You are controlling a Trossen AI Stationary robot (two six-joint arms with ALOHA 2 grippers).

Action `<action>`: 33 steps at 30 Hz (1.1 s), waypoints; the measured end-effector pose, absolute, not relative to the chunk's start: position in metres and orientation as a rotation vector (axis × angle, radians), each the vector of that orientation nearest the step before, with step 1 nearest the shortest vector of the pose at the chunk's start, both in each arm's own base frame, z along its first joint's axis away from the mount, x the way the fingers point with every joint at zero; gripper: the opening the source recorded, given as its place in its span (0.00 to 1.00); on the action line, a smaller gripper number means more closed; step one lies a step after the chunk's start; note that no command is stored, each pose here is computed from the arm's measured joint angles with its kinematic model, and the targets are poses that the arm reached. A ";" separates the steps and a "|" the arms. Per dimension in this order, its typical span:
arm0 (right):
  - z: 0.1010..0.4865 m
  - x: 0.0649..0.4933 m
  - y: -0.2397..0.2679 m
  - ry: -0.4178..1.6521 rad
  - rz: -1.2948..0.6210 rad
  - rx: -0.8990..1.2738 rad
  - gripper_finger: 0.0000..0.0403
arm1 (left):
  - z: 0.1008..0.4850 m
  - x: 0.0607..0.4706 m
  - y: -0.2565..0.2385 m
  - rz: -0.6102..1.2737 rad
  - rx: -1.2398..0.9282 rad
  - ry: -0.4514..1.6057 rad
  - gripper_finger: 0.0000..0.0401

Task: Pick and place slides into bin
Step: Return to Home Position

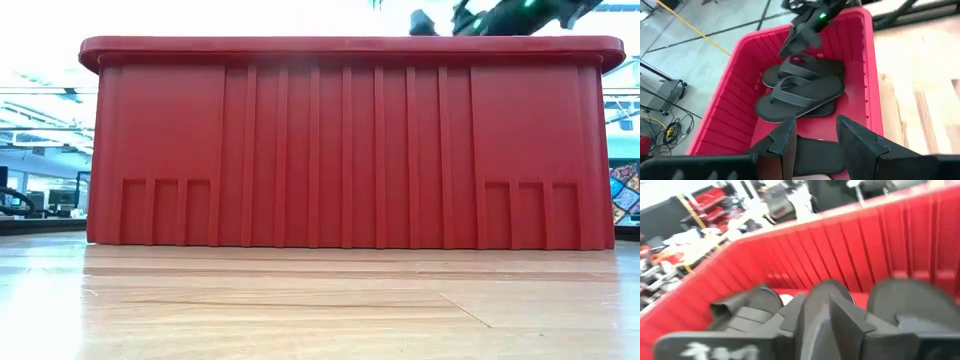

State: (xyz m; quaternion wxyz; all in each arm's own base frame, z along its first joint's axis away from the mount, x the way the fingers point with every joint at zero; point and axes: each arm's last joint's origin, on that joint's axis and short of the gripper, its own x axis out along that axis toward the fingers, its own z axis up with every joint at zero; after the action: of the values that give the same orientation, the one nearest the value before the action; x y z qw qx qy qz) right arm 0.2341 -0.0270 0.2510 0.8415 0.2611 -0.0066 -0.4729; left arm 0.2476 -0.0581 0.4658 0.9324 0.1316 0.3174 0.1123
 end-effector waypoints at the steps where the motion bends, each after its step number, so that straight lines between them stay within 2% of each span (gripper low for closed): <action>1: 0.257 0.230 -0.025 -0.020 -0.979 0.530 0.17 | 0.469 0.243 -0.056 0.239 0.260 0.635 0.34; 6: 0.284 0.209 -0.013 -0.027 -0.862 0.419 0.02 | 0.483 0.219 -0.049 0.274 0.202 0.567 0.34; 10: 0.299 0.196 -0.006 -0.031 -0.749 0.364 0.02 | 0.492 0.202 -0.044 0.279 0.180 0.524 0.32; 15: 0.316 0.176 0.000 -0.049 -0.575 0.279 0.01 | 0.499 0.186 -0.039 0.276 0.174 0.494 0.16; 19: 0.327 0.163 0.007 -0.052 -0.345 0.137 0.00 | 0.504 0.174 -0.036 0.250 0.188 0.472 0.02; 23: 0.337 0.147 0.012 -0.099 -0.115 0.007 0.00 | 0.508 0.163 -0.034 0.193 0.183 0.451 0.03; 27: 0.345 0.126 0.013 -0.170 0.028 -0.057 0.00 | 0.511 0.156 -0.033 0.146 0.181 0.438 0.00; 33: 0.342 0.095 0.011 -0.146 0.074 -0.047 0.00 | 0.491 0.149 -0.032 0.123 0.172 0.401 0.01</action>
State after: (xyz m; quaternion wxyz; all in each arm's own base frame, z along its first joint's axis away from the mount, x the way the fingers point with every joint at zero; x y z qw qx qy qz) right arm 0.0949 0.0107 0.3421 0.9964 -0.0236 -0.0729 0.0368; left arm 0.1487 -0.0317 0.4905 0.9744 0.0851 0.1989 0.0611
